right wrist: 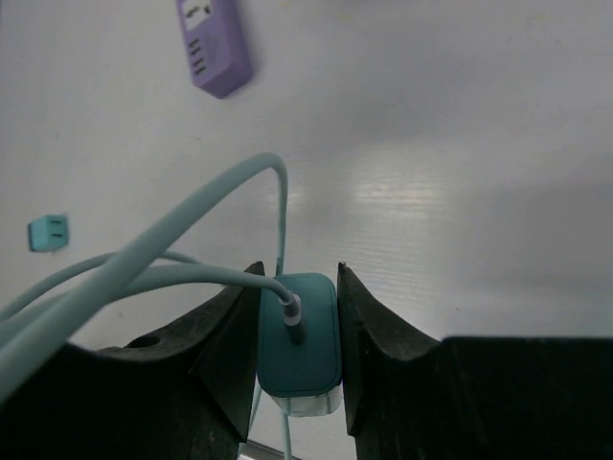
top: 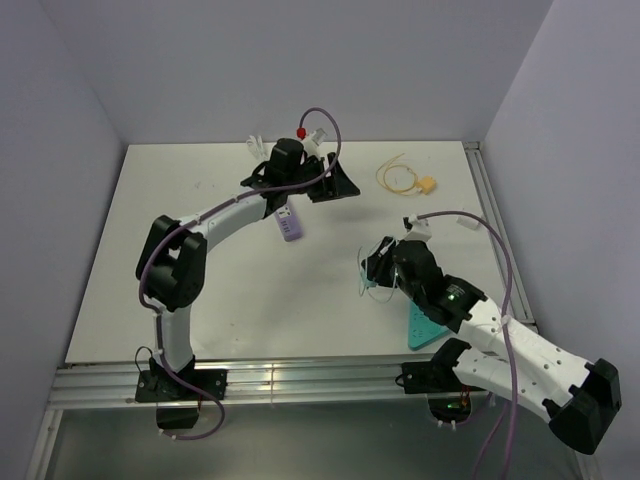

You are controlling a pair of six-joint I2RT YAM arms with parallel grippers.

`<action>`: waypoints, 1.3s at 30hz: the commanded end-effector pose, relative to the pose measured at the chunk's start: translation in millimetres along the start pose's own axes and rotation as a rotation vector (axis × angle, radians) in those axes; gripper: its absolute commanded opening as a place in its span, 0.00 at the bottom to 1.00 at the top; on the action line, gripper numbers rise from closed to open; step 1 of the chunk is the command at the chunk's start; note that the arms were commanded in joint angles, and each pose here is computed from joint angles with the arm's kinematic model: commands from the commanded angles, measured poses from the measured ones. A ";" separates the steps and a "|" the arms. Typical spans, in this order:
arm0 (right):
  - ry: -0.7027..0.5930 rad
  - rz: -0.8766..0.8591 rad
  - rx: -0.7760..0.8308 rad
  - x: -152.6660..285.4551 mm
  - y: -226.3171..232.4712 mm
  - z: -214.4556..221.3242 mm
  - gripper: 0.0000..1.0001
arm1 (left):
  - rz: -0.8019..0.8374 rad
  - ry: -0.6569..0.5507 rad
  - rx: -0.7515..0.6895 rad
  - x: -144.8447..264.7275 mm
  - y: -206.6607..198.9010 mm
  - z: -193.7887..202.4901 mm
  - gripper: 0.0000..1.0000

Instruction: Insert the plug

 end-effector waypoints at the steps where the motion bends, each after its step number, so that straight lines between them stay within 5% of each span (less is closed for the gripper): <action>1: 0.010 0.022 0.000 -5.6 2.7 -15.4 0.00 | -0.003 -0.083 -0.084 4.5 -18.5 -32.4 0.74; 3: 0.013 0.023 -0.002 -7.0 6.0 -19.4 0.00 | -0.041 -0.071 -0.085 8.0 -14.3 -30.1 0.92; 6: 0.026 0.044 0.000 -12.3 4.7 -23.3 0.00 | -0.125 -0.103 -0.117 22.8 -10.6 -34.2 0.99; 9: 0.006 0.046 0.008 -15.5 4.3 -32.2 0.00 | -0.138 -0.214 -0.168 59.8 -35.3 -44.7 0.99; 13: -0.017 0.060 0.035 -16.5 2.0 -41.2 0.00 | -0.077 -0.217 -0.152 88.2 -49.7 -10.3 0.96; 18: -0.025 0.126 0.015 -19.3 -5.6 -53.6 0.00 | 0.150 -0.336 -0.235 139.7 -103.0 14.2 0.91; 23: 0.015 0.126 -0.040 -24.9 0.6 -53.1 0.00 | 0.223 -0.351 -0.387 147.0 -131.4 52.4 0.98; 29: 0.059 0.021 -0.105 -21.5 21.7 -48.9 0.00 | 0.087 -0.473 -0.531 138.2 -141.9 78.1 0.99; 39: 0.072 0.015 -0.117 -19.5 20.2 -44.7 0.00 | 0.043 -0.497 -0.681 123.3 -171.1 127.0 1.00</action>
Point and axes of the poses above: each gripper's point midway between its finger pads, its own x axis back along the fingers, its own y axis along the line the jaws close on, z = x × y, the point moved 2 cm from there along x, back along the fingers, and after that the axes turned 8 degrees about -x, right-handed, at the moved point
